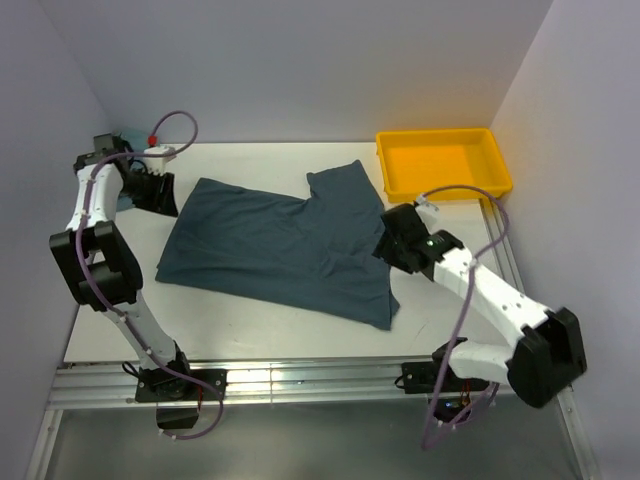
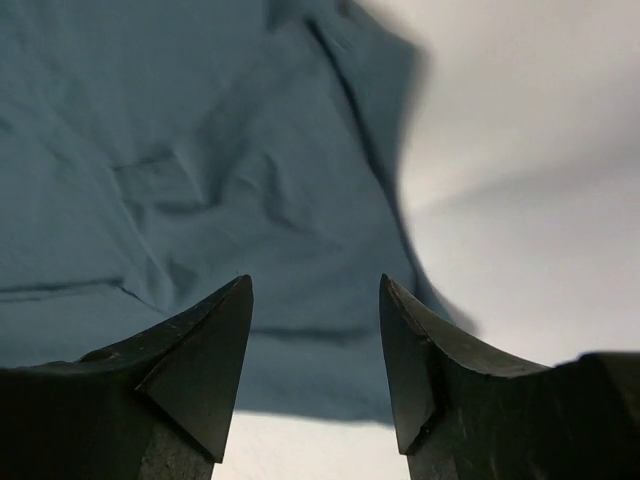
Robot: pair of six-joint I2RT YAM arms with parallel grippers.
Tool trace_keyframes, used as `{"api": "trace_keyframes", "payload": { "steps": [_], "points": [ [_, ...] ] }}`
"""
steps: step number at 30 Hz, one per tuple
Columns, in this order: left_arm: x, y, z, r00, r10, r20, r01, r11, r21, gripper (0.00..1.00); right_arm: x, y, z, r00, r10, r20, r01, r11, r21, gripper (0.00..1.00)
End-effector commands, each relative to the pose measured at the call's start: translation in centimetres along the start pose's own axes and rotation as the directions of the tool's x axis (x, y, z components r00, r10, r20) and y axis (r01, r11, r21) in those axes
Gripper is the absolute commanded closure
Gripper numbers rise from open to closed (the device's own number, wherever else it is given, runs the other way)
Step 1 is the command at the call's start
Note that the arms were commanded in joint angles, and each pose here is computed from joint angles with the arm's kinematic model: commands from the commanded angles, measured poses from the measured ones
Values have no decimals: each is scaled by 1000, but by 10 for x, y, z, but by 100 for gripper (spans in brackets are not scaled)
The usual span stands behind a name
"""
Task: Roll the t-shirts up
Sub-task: Fold the tshirt
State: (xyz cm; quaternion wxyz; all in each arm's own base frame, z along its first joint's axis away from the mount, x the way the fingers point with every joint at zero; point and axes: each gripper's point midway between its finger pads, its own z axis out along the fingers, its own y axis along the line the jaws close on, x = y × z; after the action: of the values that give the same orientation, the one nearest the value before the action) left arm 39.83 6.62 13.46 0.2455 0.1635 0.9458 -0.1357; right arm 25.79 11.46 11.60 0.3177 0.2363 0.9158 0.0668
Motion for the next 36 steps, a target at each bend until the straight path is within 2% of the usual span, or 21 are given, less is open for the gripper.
{"api": "trace_keyframes", "payload": {
  "steps": [1,2,5,6,9,11,12,13,15,16,25,36],
  "points": [
    [-46,-20,12,990,-8,140,-2,998,66,52,-40,46,12,996,-45,78,52,995,-88,40],
    [-51,-21,15,988,-9,157,-3,997,74,53,-37,49,25,997,-59,55,62,996,-65,41],
    [-86,-9,17,956,-53,289,43,998,38,52,-56,58,43,996,-57,75,59,998,-31,44],
    [-103,0,17,935,-28,354,28,1000,5,50,-65,63,45,994,-52,92,55,998,-30,44],
    [-129,16,31,912,-8,409,27,999,-41,49,-83,68,61,989,-76,126,76,997,4,45],
    [-131,29,59,925,-1,381,24,998,-55,47,-86,65,78,989,-99,112,94,994,51,45],
    [-147,31,59,917,24,399,3,998,-67,47,-97,70,79,986,-112,126,105,993,57,45],
    [-140,39,83,932,1,363,20,998,-55,47,-102,71,83,984,-116,137,108,992,62,44],
    [-155,48,88,928,8,373,17,998,-64,47,-111,72,96,981,-136,138,127,989,76,44],
    [-149,53,106,937,-12,349,31,998,-47,46,-116,74,100,980,-136,145,127,989,73,44],
    [-154,56,141,934,21,357,-6,999,-43,41,-134,66,161,986,-140,92,129,984,122,44],
    [-165,57,158,934,23,357,-5,999,-53,39,-158,69,192,980,-181,80,164,970,181,44]
  ]
}}
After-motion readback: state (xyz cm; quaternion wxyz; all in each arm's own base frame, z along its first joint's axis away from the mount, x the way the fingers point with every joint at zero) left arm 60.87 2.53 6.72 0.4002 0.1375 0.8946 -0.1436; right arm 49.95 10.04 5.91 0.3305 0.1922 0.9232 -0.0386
